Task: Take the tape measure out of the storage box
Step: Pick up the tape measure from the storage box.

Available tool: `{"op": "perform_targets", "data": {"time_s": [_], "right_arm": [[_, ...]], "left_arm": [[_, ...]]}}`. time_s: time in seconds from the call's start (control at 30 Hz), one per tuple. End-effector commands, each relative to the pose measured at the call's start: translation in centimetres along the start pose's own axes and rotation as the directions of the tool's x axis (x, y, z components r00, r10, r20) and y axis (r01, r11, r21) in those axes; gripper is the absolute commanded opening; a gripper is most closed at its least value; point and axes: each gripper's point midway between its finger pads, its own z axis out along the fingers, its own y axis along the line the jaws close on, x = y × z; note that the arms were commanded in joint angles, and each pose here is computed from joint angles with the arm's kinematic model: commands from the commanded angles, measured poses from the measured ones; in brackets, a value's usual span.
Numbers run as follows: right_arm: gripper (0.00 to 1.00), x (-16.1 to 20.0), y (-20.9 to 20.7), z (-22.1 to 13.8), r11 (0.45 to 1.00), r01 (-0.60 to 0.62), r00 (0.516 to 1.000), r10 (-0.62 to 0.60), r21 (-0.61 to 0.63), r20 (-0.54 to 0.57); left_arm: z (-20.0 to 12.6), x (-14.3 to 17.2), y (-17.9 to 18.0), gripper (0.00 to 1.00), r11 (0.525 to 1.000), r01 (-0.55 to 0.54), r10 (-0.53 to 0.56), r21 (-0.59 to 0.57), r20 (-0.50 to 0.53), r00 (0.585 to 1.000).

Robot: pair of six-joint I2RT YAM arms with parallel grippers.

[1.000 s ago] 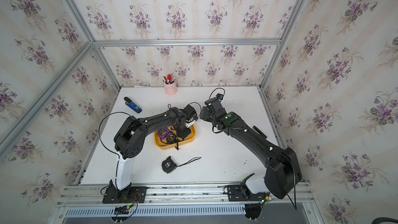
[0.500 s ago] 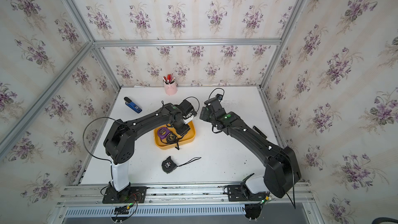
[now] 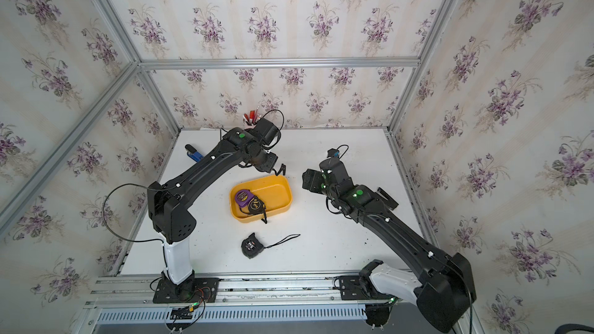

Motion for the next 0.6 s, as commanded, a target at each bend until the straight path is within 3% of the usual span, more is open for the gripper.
{"op": "perform_targets", "data": {"time_s": [0.0, 0.07, 0.17, 0.23, 0.27, 0.3, 0.37, 0.57], "right_arm": [[0.87, 0.5, 5.4, -1.1, 0.949, 0.047, 0.998, -0.056, -0.311, -0.021], [0.87, 0.6, 6.7, -1.6, 0.921, 0.056, 0.997, -0.07, -0.386, -0.022], [0.86, 0.2, 8.4, -2.2, 0.88, 0.085, 0.996, -0.089, -0.467, 0.013], [0.85, -0.2, 9.1, -2.5, 0.86, 0.107, 0.994, -0.1, -0.499, 0.041], [0.84, -0.4, 9.4, -2.6, 0.852, 0.118, 0.993, -0.104, -0.509, 0.056], [0.83, -0.5, 9.7, -2.7, 0.846, 0.129, 0.992, -0.108, -0.517, 0.072], [0.81, -0.9, 10.1, -2.9, 0.838, 0.153, 0.988, -0.115, -0.524, 0.105], [0.79, -1.7, 11.1, -2.8, 0.824, 0.187, 0.98, -0.116, -0.534, 0.163]], "left_arm": [[-1.4, -0.5, -0.7, 0.24, 0.972, 0.222, -0.223, 0.073, 0.01, 0.975], [-2.3, -1.2, -1.6, 0.25, 0.937, 0.312, -0.319, 0.157, 0.018, 0.948], [-3.9, -2.3, -2.4, 0.25, 0.843, 0.458, -0.482, 0.282, 0.015, 0.876], [-4.3, -2.4, -2.5, 0.26, 0.737, 0.579, -0.609, 0.348, -0.028, 0.792], [-4.2, -2.2, -2.7, 0.26, 0.663, 0.642, -0.67, 0.385, -0.078, 0.738], [-4.2, -2.5, -2.9, 0.26, 0.587, 0.686, -0.717, 0.431, -0.116, 0.687], [-4.1, -2.5, -3.4, 0.24, 0.479, 0.745, -0.77, 0.464, -0.185, 0.61], [-4.8, -3.3, -4.3, 0.28, 0.333, 0.805, -0.812, 0.492, -0.284, 0.509]]}}
